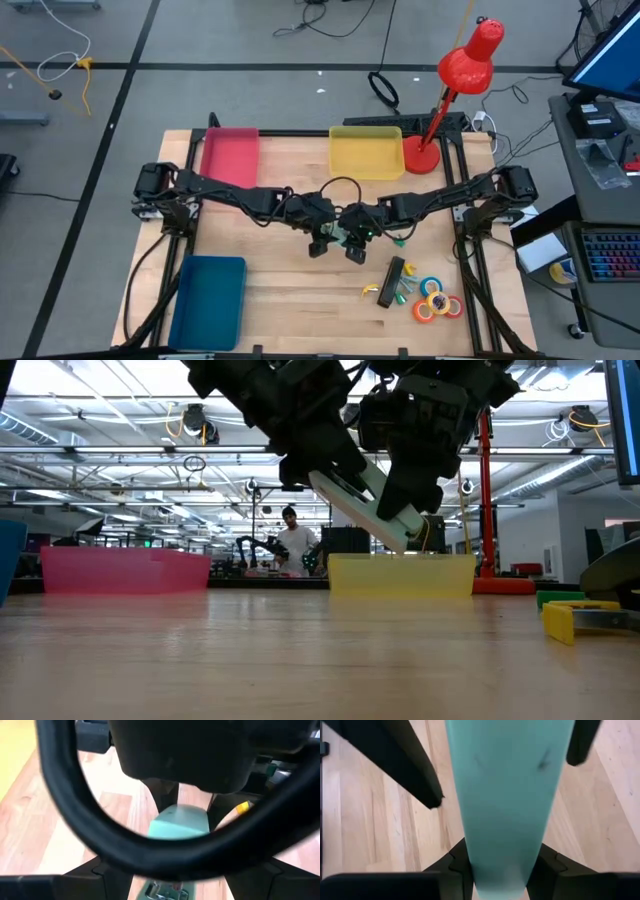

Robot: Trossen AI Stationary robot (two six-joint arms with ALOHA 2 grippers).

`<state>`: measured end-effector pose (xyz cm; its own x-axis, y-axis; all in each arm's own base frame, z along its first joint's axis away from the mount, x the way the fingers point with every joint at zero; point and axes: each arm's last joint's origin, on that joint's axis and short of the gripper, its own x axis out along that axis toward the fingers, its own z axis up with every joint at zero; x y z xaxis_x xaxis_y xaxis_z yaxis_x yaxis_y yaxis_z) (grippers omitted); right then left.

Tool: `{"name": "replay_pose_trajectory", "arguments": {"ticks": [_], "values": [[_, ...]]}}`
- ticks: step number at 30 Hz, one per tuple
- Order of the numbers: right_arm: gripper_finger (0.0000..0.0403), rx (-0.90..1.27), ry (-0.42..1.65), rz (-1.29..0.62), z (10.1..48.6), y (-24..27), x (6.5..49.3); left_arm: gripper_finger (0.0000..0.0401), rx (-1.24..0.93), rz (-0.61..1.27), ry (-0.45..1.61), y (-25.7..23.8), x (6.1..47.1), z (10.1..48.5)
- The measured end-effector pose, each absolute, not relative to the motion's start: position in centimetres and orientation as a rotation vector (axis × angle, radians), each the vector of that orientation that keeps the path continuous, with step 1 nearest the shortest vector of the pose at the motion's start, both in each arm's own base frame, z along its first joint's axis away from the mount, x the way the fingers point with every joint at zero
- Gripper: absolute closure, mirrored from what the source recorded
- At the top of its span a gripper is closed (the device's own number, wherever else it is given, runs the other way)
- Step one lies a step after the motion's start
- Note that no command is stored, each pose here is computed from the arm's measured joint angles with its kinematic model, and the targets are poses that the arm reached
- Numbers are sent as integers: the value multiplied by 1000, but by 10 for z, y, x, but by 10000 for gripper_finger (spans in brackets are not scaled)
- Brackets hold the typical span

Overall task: Pick and place Stapler, Stapler remover, tape
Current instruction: Put the light blue stapler into the red bin

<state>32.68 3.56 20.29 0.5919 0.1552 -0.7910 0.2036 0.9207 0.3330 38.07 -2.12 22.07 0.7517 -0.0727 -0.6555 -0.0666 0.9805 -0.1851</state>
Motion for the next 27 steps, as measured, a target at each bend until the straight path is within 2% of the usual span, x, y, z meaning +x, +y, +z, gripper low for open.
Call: {"name": "replay_pose_trajectory", "arguments": {"ticks": [17,21,27], "values": [[290,419,938,-22,204,36,327,136,-260,-9,628,-22,387,227],[290,419,938,-23,204,36,327,173,-261,-26,631,-22,387,227],[290,391,936,-4,205,36,327,271,-263,-65,645,-23,386,227]]}}
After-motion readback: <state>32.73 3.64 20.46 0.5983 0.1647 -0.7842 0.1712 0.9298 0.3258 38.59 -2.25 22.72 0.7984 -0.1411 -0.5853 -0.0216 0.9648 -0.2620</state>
